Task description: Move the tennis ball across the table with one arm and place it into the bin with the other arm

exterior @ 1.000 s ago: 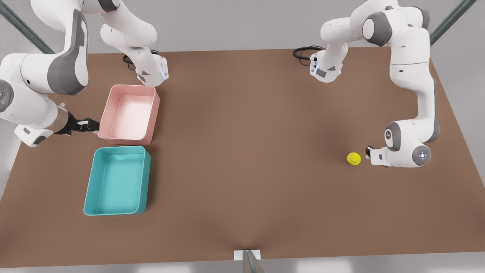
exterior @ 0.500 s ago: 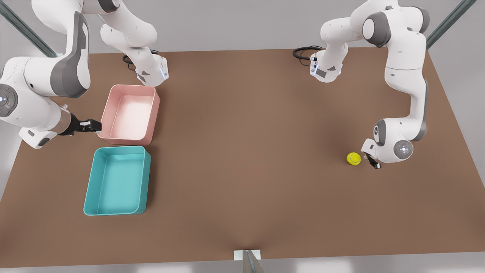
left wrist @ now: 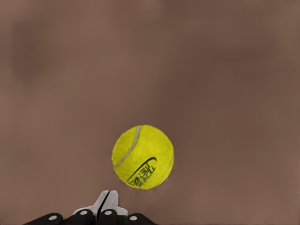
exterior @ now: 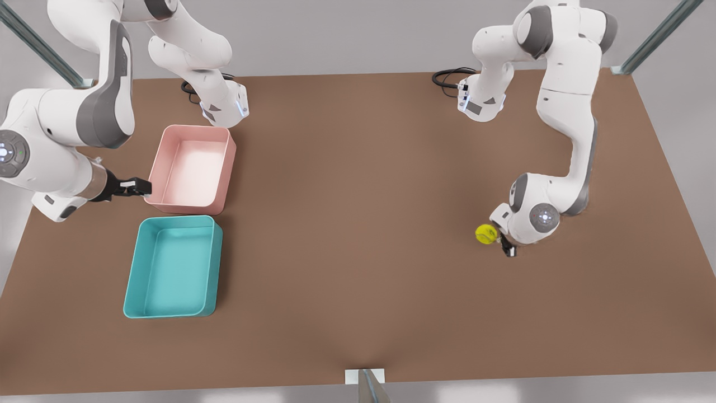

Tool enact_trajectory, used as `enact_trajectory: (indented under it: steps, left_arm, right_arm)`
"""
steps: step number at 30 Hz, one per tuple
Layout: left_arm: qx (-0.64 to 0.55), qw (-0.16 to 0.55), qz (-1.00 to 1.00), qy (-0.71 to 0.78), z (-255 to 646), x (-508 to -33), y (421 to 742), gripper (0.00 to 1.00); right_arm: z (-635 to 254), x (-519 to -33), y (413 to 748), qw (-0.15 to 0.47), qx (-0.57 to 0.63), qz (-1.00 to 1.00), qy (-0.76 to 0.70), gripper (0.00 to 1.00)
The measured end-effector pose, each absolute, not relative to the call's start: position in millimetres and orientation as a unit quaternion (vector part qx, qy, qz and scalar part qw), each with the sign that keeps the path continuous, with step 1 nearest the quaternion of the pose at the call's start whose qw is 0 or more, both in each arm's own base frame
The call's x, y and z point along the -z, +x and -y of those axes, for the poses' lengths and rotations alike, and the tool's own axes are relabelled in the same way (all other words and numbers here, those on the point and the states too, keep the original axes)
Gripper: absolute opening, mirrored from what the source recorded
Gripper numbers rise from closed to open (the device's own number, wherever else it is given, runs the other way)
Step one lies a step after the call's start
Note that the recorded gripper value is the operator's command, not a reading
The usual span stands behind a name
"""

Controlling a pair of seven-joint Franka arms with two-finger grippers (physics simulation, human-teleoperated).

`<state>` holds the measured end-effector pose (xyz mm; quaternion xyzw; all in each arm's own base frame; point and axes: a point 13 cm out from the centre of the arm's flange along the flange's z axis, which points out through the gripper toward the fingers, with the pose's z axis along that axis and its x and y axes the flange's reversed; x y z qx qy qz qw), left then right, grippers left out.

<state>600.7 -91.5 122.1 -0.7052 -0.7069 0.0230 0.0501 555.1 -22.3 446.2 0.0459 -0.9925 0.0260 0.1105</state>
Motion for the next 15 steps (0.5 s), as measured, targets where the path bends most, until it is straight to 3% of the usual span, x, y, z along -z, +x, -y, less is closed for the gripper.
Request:
enact_trajectory:
  steps: [5,7,8,12,15]
  left_arm:
    - [-0.103,0.021,0.814,-0.572,134,-162,600,0.21]
    - [-0.057,-0.001,0.831,-0.553,131,-249,645,0.27]
    - [-0.037,-0.012,0.843,-0.536,126,-305,664,1.00]
    - [-0.020,0.014,0.912,-0.409,78,-436,636,1.00]
    - [-0.040,0.065,0.943,-0.324,56,-445,606,1.00]
  right_arm:
    - [19,-443,556,0.113,-0.024,0.992,0.049,1.00]
    - [13,-436,559,0.117,-0.023,0.991,0.053,1.00]
    - [5,-427,564,0.122,-0.023,0.991,0.059,1.00]
    - [-64,-373,585,0.133,-0.023,0.985,0.106,1.00]
    - [-116,-340,597,0.125,-0.018,0.984,0.123,1.00]
